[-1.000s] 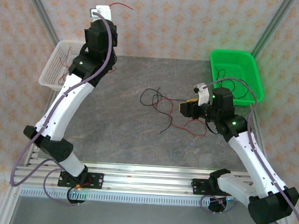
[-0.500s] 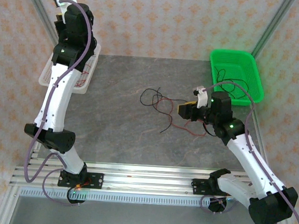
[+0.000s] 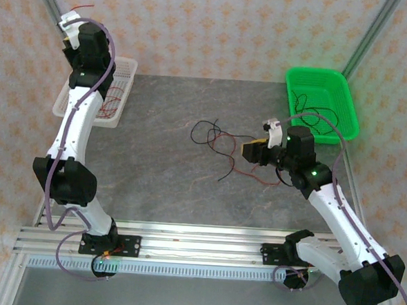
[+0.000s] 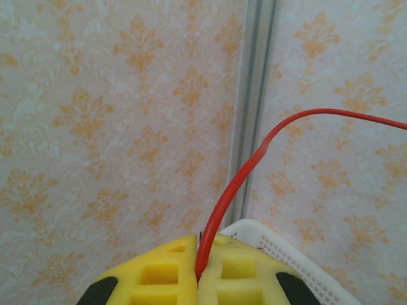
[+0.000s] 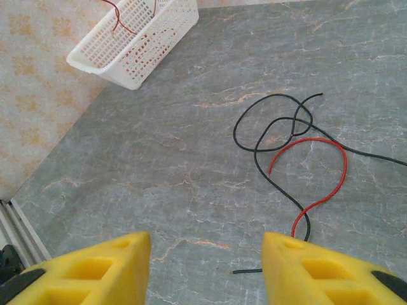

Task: Untangle the cables
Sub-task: Place the cable into the container.

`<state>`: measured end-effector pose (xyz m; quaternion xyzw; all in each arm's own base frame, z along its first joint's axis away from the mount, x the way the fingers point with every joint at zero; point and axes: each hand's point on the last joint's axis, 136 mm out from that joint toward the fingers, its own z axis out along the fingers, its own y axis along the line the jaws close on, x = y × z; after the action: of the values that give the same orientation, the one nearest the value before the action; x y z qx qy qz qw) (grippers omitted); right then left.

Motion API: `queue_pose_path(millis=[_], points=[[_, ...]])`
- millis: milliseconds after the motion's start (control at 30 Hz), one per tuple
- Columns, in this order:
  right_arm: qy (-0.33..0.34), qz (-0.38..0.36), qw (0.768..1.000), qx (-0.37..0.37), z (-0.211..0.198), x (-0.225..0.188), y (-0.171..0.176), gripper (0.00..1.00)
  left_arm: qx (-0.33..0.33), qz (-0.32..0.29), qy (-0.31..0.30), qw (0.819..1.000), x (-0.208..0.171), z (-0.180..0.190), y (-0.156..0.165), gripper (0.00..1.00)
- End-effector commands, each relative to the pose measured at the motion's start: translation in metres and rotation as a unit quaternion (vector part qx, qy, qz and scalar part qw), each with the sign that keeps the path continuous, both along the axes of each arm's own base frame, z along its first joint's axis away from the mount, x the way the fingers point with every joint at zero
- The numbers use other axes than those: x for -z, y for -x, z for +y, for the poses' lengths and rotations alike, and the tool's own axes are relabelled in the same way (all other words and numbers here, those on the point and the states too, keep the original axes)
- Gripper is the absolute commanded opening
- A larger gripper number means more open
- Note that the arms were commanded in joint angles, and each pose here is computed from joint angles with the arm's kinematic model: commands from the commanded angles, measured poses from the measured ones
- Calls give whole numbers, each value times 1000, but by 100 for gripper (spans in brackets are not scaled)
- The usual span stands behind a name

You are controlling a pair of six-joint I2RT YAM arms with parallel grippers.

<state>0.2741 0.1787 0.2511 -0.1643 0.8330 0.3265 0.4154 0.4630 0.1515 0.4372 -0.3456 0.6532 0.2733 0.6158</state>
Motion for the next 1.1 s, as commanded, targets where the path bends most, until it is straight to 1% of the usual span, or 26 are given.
queue_pose_path(millis=[0, 167, 267, 367, 467, 633, 767, 867, 967, 1000, 1033, 1067], points=[[-1, -7, 1000, 10, -2, -4, 0, 48, 8, -115, 4, 993, -41, 4, 17, 0], [4, 3, 1000, 20, -5, 2, -1, 48, 19, -152, 17, 988, -17, 12, 23, 0], [3, 7, 1000, 22, -5, 2, -1, 48, 17, -162, 24, 986, 2, 17, 26, 0], [3, 9, 1000, 23, -5, 2, -1, 48, 9, -160, 33, 986, 20, 24, 27, 0], [3, 14, 1000, 24, -5, 3, 0, 48, -12, -152, 45, 987, 43, 35, 28, 0], [4, 22, 999, 26, -6, 5, 2, 48, -36, -97, 71, 992, 93, 53, 13, 0], [3, 26, 999, 30, -6, 5, 1, 48, -25, -19, 114, 993, 147, 60, -12, 0], [3, 34, 999, 31, -4, 4, -1, 48, -13, 30, 145, 989, 188, 60, -25, 0], [6, 43, 999, 32, -3, 5, -3, 48, -6, 82, 171, 982, 223, 58, -37, 0], [7, 46, 998, 33, -2, 6, -3, 48, -7, 92, 178, 980, 229, 58, -39, 0], [8, 47, 998, 34, -2, 6, -4, 48, -7, 117, 188, 975, 250, 57, -44, 0], [9, 50, 998, 35, -1, 7, -4, 48, -7, 130, 195, 972, 261, 56, -45, 0]])
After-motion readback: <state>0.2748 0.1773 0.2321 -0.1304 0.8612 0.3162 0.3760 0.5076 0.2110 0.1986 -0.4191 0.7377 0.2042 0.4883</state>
